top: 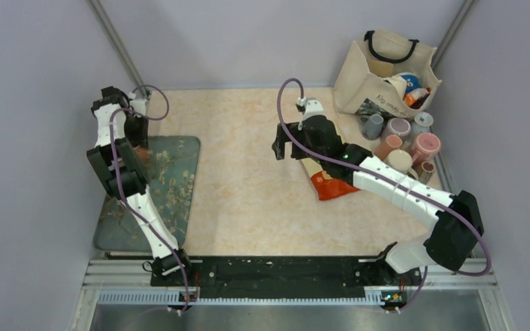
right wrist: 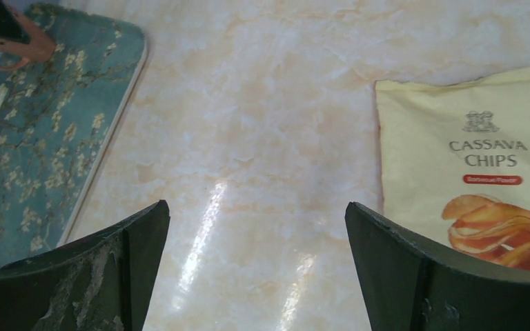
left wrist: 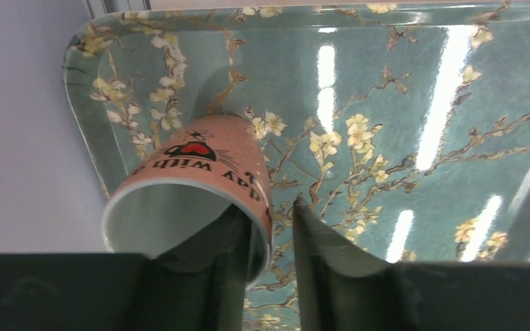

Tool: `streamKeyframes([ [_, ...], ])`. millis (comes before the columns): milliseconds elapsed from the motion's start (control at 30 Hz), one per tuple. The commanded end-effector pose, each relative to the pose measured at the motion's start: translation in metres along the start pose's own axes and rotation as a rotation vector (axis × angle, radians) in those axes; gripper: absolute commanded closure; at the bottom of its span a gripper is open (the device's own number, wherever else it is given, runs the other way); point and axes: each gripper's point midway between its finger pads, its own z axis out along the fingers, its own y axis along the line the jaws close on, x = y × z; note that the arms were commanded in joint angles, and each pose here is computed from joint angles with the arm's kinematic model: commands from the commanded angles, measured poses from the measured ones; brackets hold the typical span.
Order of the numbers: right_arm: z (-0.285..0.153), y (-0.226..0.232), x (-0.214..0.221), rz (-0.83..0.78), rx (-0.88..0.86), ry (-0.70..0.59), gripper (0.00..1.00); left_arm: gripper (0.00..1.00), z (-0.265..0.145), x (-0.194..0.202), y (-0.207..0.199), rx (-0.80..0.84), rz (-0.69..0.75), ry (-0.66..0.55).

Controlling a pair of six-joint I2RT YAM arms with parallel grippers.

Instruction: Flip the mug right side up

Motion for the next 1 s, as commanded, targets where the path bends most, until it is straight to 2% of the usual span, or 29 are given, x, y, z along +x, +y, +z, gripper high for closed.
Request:
streamKeyframes([
  [0, -0.020, -0.033, -0.039, 0.017, 0.130, -0.104, 0.01, 0.61, -0.021, -0.014, 0.005, -0.017, -0.011, -0.058],
  [100, -0.027, -0.080, -0.042, 0.014, 0.288, -0.125, 0.01, 0.48, -0.043, -0.027, 0.008, -0.049, -0.005, -0.122],
  [267, -0.059, -0.169, -0.037, 0.021, 0.599, -0.124, 0.01, 0.37, -0.087, -0.045, 0.000, -0.054, 0.007, -0.247],
  [367, -0.087, -0.206, -0.029, 0.032, 0.749, -0.133, 0.01, 0.35, -0.120, -0.051, -0.025, 0.021, 0.013, -0.346],
  [467, -0.117, -0.233, -0.027, -0.016, 0.849, -0.130, 0.01, 0.33, -0.137, -0.045, -0.056, 0.117, 0.020, -0.407],
  [533, -0.137, -0.257, -0.031, 0.012, 0.914, -0.128, 0.01, 0.33, -0.144, -0.037, -0.075, 0.165, 0.037, -0.432],
  [733, -0.177, -0.316, -0.018, 0.169, 0.993, -0.100, 0.01, 0.33, -0.156, -0.013, -0.116, 0.260, 0.077, -0.449],
  [967, -0.196, -0.358, 0.000, 0.425, 0.917, -0.138, 0.02, 0.33, -0.161, 0.004, -0.136, 0.319, 0.092, -0.452],
])
